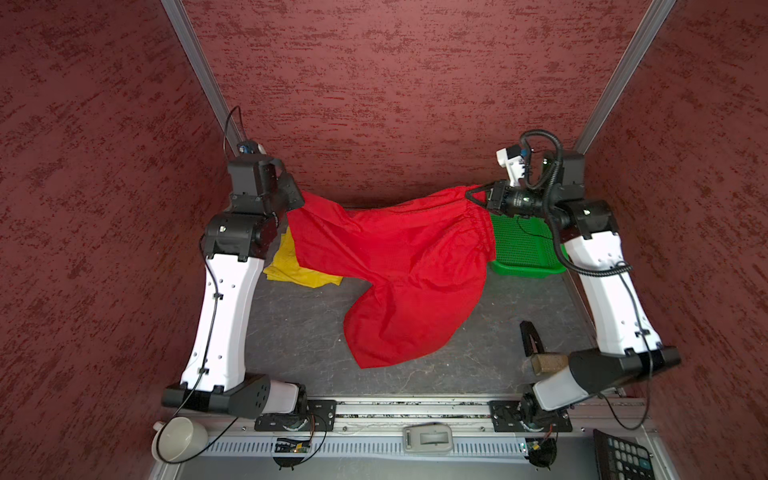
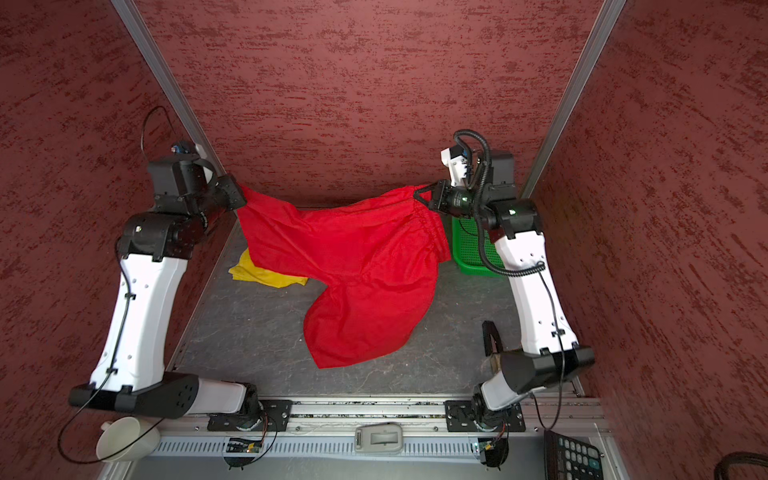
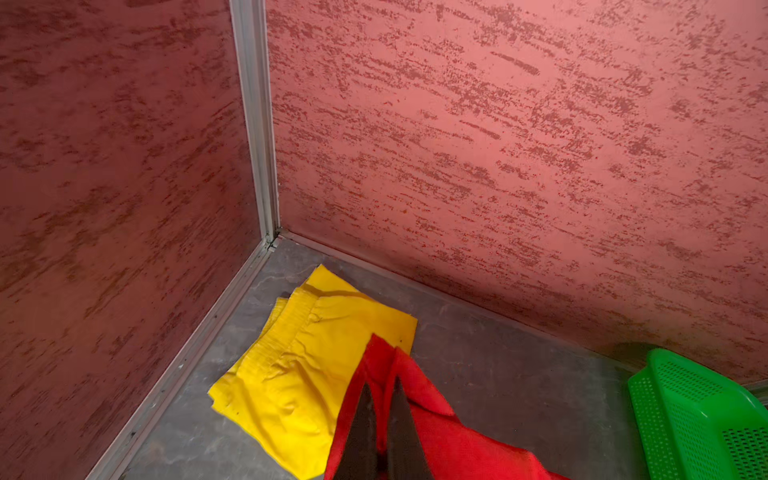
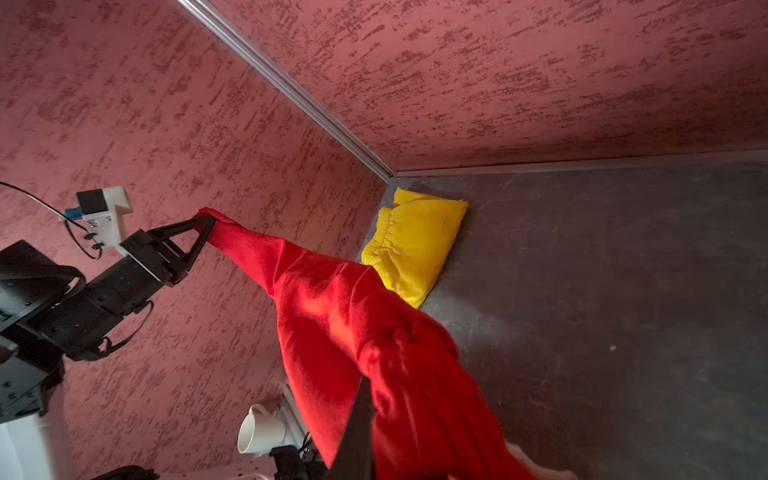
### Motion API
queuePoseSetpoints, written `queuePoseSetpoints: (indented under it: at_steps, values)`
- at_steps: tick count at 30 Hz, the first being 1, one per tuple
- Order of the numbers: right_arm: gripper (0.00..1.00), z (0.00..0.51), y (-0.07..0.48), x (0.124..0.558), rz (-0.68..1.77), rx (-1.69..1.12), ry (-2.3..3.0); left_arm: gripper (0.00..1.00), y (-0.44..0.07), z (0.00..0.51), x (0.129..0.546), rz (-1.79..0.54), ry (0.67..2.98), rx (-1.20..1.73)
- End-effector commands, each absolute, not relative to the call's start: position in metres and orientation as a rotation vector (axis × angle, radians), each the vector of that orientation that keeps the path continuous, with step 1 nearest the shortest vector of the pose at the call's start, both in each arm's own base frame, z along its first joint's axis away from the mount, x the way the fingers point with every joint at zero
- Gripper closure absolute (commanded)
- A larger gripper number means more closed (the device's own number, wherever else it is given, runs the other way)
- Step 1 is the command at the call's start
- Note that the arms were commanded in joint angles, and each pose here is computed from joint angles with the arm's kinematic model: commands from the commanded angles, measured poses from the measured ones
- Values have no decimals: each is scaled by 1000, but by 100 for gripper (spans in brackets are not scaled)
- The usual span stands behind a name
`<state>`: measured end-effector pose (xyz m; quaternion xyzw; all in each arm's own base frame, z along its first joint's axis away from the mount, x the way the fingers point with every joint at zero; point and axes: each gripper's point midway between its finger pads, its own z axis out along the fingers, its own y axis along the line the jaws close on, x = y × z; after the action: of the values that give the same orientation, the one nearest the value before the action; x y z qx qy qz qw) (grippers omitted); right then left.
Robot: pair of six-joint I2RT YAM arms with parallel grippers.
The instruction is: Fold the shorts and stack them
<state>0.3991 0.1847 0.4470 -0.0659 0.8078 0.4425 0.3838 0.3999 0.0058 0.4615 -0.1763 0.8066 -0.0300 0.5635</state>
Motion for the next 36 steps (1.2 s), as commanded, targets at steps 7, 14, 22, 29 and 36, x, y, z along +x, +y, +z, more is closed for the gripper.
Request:
queuePoseSetpoints:
  at_steps: [7, 14, 22, 29, 36]
  values:
    - [100, 566, 191, 404, 1002, -417, 1686, 100, -4, 590, 384, -239, 1540, -295]
    - [100, 462, 176, 378, 998, -320, 1910, 100, -8, 519, 325, -285, 1589, -296]
    - [100, 246, 141, 309, 1057, 73, 2392, 100, -10, 302, 268, -328, 2049, -540]
    - [100, 131, 130, 214, 1101, 438, 2712, 100, -12, 226, 216, -336, 2219, -747]
    - [100, 89, 121, 131, 1083, 735, 2921, 100, -19, 202, 190, -254, 2353, -763]
